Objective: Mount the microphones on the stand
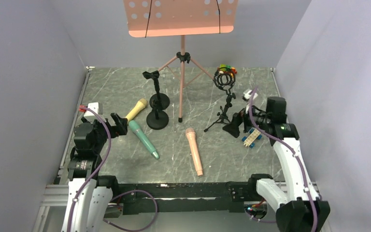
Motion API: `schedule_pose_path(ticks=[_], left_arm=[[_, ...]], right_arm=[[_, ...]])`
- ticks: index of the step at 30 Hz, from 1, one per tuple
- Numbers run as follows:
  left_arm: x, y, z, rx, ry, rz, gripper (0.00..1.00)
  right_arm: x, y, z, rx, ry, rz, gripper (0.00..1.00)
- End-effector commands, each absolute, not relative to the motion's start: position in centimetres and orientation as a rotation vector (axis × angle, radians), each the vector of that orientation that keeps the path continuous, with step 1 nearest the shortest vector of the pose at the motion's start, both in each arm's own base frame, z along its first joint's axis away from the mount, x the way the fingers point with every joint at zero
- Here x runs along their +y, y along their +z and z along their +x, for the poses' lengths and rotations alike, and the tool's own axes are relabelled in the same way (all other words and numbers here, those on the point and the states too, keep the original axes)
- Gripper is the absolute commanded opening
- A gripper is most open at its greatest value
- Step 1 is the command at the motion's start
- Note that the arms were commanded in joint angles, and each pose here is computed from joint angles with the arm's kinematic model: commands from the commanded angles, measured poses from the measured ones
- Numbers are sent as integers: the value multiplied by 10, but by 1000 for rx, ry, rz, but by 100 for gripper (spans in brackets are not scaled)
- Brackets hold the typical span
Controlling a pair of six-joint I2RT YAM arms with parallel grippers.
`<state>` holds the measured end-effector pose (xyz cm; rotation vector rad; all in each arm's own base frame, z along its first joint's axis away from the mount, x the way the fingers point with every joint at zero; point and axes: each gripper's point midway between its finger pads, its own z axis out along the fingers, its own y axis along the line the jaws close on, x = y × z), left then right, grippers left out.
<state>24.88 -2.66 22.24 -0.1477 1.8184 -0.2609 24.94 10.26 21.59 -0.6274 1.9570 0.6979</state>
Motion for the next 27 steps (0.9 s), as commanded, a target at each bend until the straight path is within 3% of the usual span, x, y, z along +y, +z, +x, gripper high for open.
schedule_pose_path(ticks=[1,14,21,27], left_arm=[[-36,239,253,1775,-330,-138,99],[-36,236,249,1794,-292,-139,99],[-54,225,229,1832,-458,-221,99],[-59,206,208,1854,-539,-325,99]], right_arm=[[129,208,234,1981,720,-874,100],[213,144,219,2202,815,-1088,100],[241,107,243,2428,650,-734,100],[259,68,255,2544,405,-659,100]])
